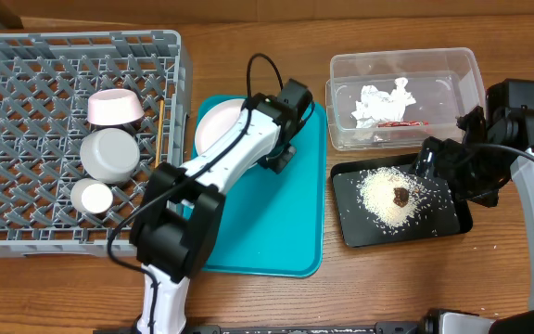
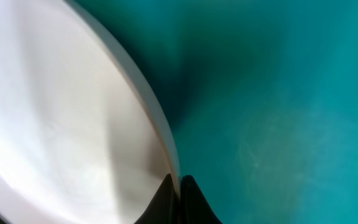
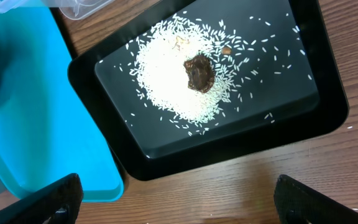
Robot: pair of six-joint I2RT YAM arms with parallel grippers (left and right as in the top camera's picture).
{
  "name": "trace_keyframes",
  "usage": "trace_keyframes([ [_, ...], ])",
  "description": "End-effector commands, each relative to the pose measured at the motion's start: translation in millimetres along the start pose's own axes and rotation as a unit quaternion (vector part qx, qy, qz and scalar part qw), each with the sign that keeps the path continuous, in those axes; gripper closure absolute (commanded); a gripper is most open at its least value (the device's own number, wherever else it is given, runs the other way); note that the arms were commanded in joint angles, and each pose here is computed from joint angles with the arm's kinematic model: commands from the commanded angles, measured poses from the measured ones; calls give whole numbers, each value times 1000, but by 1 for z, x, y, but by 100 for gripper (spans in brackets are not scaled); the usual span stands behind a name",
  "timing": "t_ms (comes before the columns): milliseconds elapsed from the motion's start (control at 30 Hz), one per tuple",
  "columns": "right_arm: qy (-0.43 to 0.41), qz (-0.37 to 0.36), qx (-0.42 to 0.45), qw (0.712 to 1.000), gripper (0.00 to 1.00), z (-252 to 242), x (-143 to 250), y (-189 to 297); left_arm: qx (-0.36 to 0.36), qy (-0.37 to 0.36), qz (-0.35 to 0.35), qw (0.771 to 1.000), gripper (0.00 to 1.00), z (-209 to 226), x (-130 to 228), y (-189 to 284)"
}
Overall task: Sort waste into correct bins and load items into the dishwasher
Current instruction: 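Grasp the edge of the white plate with the left gripper, then stand the white plate upright in the dish rack with the left gripper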
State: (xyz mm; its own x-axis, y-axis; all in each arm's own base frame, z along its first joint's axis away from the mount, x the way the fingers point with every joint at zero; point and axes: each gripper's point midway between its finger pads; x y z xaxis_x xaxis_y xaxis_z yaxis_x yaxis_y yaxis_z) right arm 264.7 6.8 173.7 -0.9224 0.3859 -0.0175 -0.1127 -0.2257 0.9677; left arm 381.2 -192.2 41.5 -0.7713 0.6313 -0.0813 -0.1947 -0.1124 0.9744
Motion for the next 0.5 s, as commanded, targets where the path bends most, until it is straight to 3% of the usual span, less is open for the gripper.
trace_keyframes([
  [0,4,-11,-1,1000,0,1,-3,5,-9,48,-99,994,96,21,-29,76],
  [233,4,-11,-1,1000,0,1,-3,5,-11,124,-195,973,96,67,-22,156],
  [367,4,-11,-1,1000,0,1,-3,5,81,134,-244,957,96,76,-16,184],
  [467,4,-11,-1,1000,0,1,-3,5,172,149,-280,933,96,90,-9,198],
])
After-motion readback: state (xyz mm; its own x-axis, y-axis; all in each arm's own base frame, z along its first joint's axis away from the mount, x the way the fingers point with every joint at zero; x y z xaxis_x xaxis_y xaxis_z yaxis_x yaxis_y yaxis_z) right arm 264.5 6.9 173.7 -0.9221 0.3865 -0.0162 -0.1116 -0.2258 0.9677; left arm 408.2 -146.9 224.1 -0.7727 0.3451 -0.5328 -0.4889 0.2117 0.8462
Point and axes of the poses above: each gripper's point midway between its finger pads, its own y axis back along the fingers, its own z axis along the line the jaws close on, x = y × z, and after that the axes turned 3 degrees about -y, right-handed
